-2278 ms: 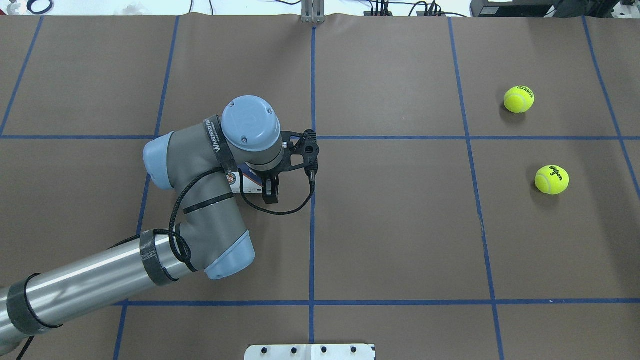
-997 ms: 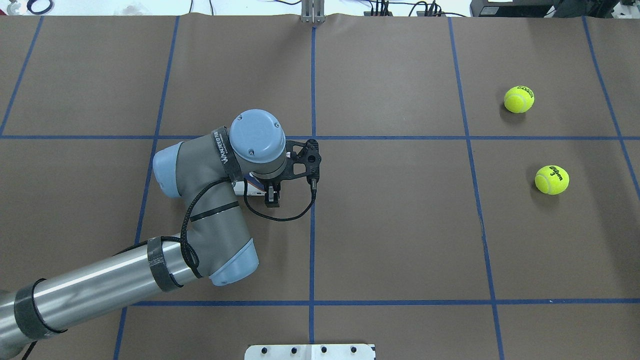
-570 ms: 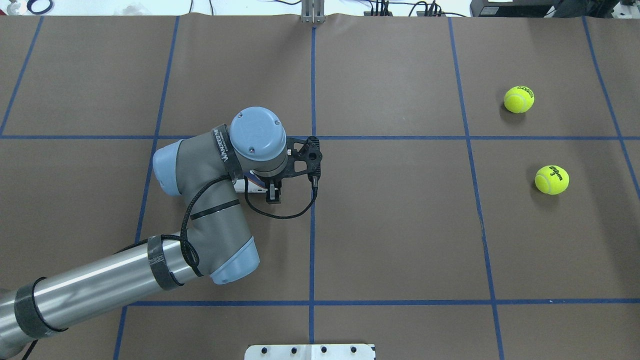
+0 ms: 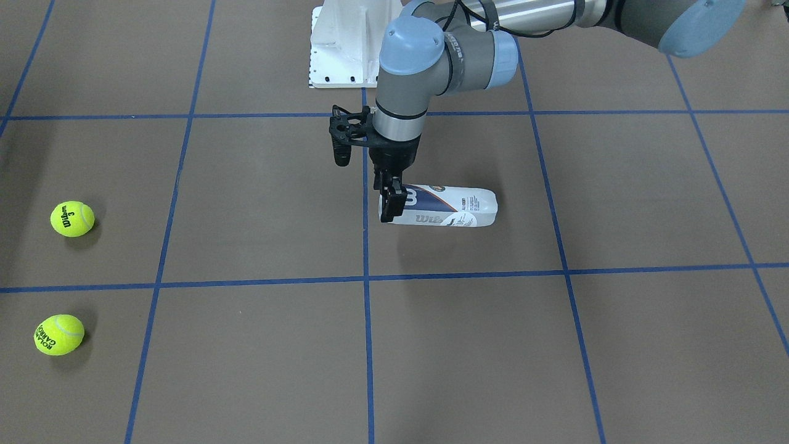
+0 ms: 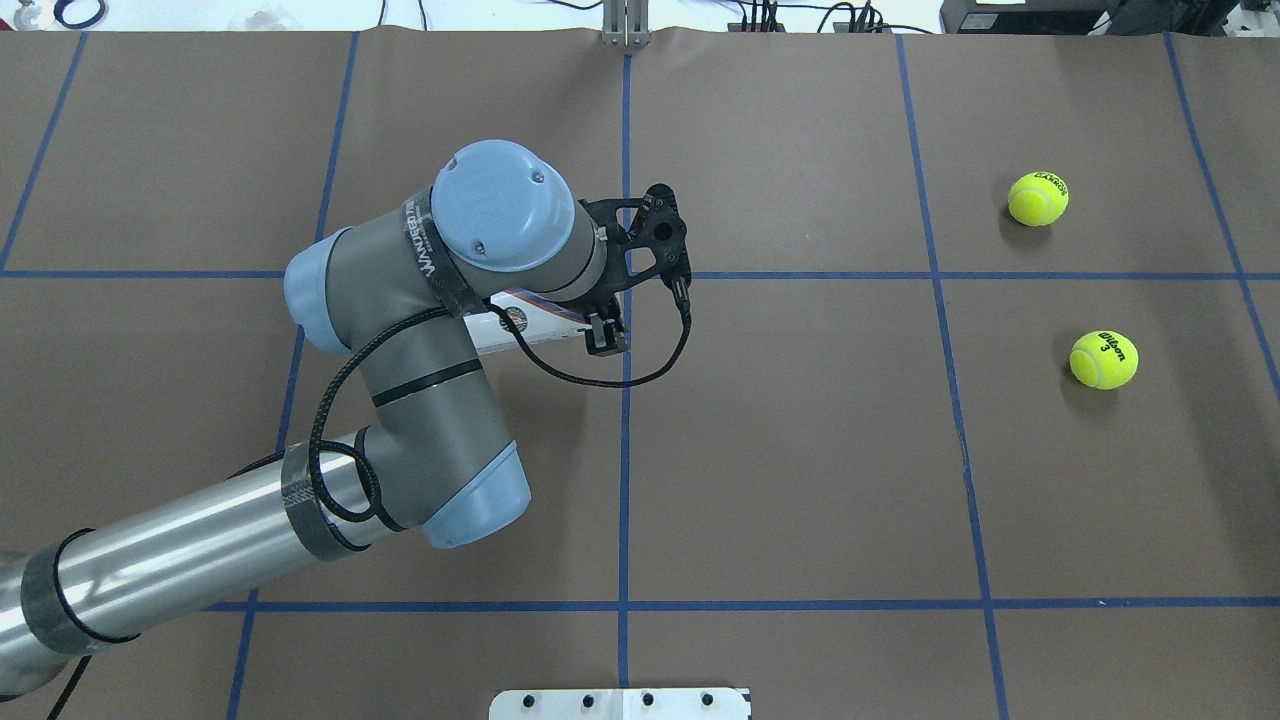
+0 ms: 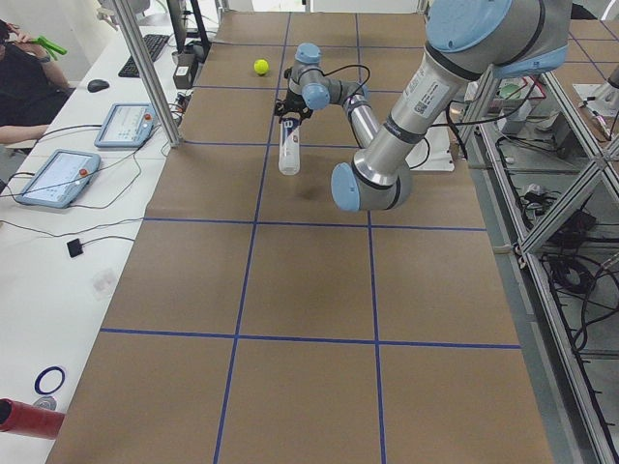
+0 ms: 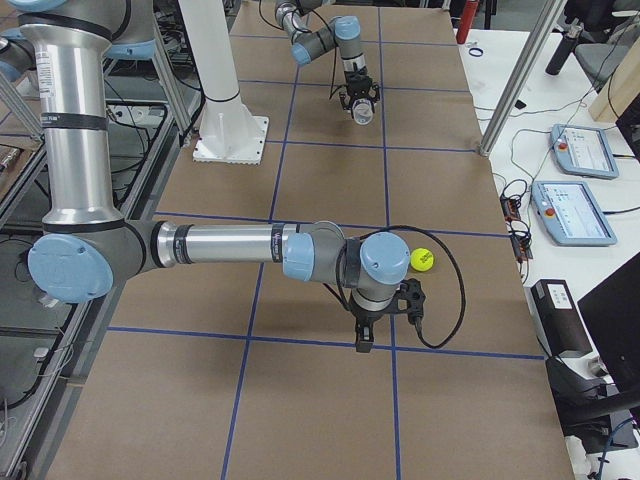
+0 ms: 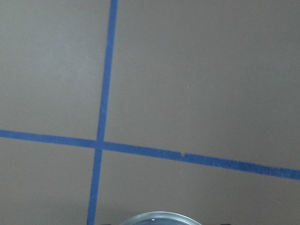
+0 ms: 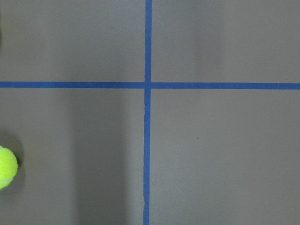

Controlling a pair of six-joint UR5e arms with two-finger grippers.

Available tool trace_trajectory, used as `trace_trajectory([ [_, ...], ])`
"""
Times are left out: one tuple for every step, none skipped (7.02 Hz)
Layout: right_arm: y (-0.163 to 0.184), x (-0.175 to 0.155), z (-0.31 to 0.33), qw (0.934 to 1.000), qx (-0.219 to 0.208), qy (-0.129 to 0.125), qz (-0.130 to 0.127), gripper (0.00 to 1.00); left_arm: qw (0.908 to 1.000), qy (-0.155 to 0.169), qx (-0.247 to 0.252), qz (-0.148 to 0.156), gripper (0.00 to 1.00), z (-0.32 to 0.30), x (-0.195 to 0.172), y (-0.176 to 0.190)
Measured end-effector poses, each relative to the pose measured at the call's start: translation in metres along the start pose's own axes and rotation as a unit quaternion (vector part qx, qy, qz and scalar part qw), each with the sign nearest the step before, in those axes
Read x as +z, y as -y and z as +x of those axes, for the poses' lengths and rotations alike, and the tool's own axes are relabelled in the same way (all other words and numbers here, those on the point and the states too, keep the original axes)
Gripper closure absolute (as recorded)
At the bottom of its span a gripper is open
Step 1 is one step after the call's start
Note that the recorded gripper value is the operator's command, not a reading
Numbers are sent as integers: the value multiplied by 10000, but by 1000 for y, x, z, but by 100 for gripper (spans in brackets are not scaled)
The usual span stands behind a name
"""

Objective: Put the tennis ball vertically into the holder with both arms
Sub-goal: 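Lift the can with the left gripper and tilt it upright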

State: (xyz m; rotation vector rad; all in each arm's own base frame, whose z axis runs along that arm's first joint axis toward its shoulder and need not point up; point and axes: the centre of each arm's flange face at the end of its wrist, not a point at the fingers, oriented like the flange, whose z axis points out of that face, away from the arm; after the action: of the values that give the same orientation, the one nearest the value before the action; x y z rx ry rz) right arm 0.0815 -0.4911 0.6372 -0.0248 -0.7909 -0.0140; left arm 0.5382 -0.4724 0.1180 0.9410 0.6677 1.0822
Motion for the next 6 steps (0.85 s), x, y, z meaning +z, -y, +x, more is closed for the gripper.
trace_trajectory([
  [0, -1, -1, 10000, -11, -1, 14, 1, 9961, 150, -488, 721, 78, -3, -17, 12],
  [1, -3, -3, 10000, -21, -2, 26, 1, 9843, 288, -928, 1477, 78, -5, -33, 20],
  [1, -4, -4, 10000, -34, -3, 40, 1, 9666, 376, -1302, 2173, 78, -8, -45, 20],
  [2, -5, -5, 10000, -45, -4, 50, 1, 9454, 459, -1628, 2784, 78, -11, -55, 12],
  [2, -6, -5, 10000, -51, -5, 56, 1, 9255, 550, -1867, 3250, 78, -13, -57, -3],
  [2, -6, -6, 10000, -55, -5, 60, 1, 9088, 617, -2003, 3607, 78, -15, -49, -27],
])
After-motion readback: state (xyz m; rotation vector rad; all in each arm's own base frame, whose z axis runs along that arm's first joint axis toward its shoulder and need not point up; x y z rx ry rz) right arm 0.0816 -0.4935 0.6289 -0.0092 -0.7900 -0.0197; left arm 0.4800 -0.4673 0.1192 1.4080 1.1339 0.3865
